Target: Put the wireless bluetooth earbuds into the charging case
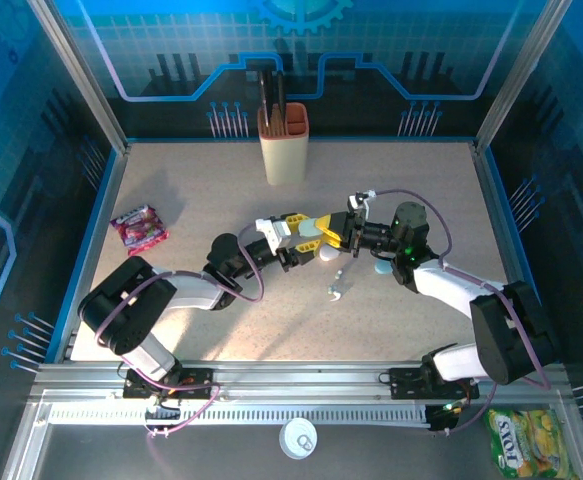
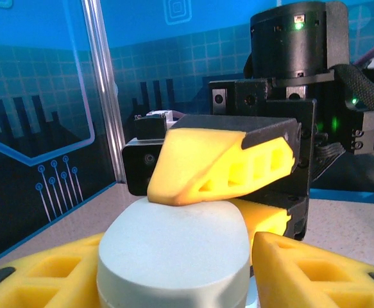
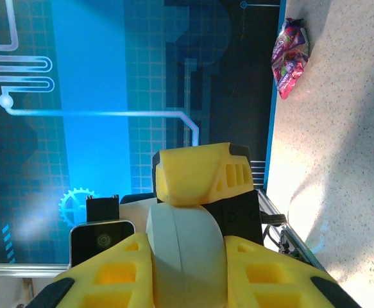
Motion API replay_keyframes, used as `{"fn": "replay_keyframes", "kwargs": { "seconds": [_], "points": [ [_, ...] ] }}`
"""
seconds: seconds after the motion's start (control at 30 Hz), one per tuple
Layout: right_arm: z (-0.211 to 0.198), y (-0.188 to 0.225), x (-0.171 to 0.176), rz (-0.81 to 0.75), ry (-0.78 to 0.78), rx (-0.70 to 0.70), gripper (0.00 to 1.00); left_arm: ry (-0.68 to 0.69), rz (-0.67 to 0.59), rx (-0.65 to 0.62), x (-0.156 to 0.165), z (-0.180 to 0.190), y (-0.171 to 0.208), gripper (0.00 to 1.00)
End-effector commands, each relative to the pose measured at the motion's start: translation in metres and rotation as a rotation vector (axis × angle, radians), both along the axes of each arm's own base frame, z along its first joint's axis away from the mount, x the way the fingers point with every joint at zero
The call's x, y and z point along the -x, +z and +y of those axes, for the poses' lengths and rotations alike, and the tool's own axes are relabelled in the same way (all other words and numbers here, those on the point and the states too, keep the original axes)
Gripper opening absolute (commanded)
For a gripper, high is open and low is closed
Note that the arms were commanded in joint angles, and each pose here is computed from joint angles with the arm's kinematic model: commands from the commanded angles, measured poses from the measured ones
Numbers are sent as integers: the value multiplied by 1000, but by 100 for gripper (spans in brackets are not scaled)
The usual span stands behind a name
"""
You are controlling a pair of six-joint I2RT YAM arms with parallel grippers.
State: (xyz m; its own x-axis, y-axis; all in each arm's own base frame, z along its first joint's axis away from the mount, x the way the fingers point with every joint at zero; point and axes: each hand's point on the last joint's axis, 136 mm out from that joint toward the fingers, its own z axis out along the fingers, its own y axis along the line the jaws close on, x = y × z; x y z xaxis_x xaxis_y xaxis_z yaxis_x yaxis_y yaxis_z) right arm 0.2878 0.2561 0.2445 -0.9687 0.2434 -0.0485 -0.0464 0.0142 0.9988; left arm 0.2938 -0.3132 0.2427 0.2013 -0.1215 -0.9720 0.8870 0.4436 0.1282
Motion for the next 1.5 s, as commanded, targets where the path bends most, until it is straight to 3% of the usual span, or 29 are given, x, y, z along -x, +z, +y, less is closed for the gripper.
{"fn": "replay_keyframes", "kwargs": {
  "seconds": [0.0,0.4,0.63,0.8,0.93,1.07,1.17,1.47],
  "points": [
    [2,16,5,-48,9,-12,7,-11,-94,-26,5,-5,3,53],
    [0,18,6,-55,5,2,7,0,-74,-20,1,-5,1,51],
    [0,13,5,-46,5,0,7,-10,-62,3,2,-5,8,44],
    [0,11,4,-43,3,2,7,-17,-59,3,2,-6,8,33],
    [0,7,4,-36,-2,12,7,-25,-53,5,4,-6,8,40],
    [-1,4,3,-33,-4,19,8,-30,-47,11,4,-6,9,39],
    [-2,5,2,-33,-7,19,8,-30,-42,11,4,-6,8,46],
    [-2,3,2,-39,-10,26,8,-41,-31,14,5,-8,8,44]
  ]
}}
